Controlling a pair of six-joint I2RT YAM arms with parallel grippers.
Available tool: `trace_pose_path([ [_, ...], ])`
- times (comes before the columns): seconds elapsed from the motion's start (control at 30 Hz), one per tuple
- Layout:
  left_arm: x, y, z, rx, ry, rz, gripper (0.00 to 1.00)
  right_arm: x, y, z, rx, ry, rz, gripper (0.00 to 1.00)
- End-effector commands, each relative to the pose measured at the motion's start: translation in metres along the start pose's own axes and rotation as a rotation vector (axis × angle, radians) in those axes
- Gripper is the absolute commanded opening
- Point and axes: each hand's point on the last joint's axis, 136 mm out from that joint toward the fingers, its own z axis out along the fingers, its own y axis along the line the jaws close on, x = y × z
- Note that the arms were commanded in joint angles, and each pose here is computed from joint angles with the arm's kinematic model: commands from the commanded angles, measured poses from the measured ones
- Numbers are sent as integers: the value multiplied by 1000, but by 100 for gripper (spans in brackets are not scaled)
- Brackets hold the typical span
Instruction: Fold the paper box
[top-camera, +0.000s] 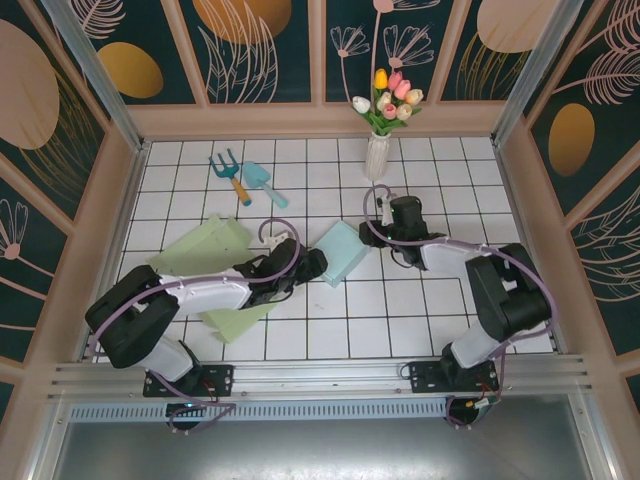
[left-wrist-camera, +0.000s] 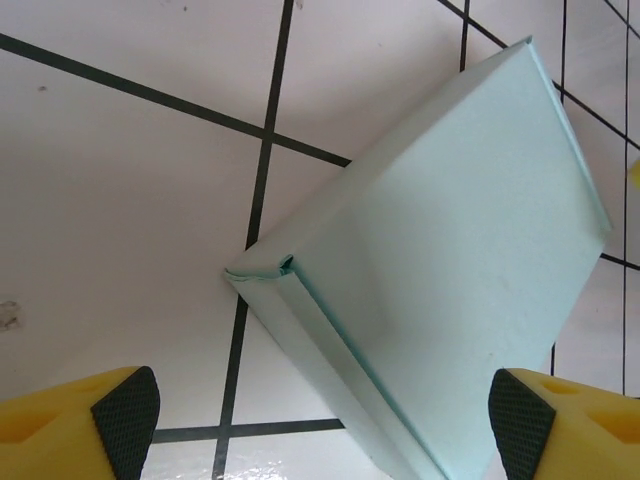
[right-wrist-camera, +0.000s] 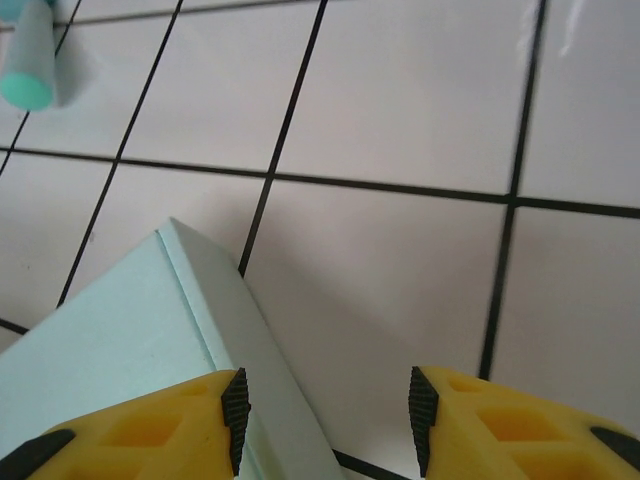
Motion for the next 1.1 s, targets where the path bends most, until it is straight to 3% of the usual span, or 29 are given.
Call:
trace_pose_path([
  [0.0, -12, -20, -2, 73, -47, -39, 87, -1, 13, 8, -89, 25, -23, 50],
  [0.23, 0, -32, 33, 77, 14, -23, 83, 10, 25, 4, -174, 20, 15, 45],
  [0.47, -10, -53, 50, 72, -10, 25, 79, 9, 27, -9, -185, -4, 54, 45],
  [0.8, -22, -146, 105, 212, 19, 231, 76, -22, -34, -45, -13, -152, 240, 46],
  [1.07, -25, -170, 149, 224, 0, 328, 78, -31, -83, -65, 93, -237, 333, 46],
])
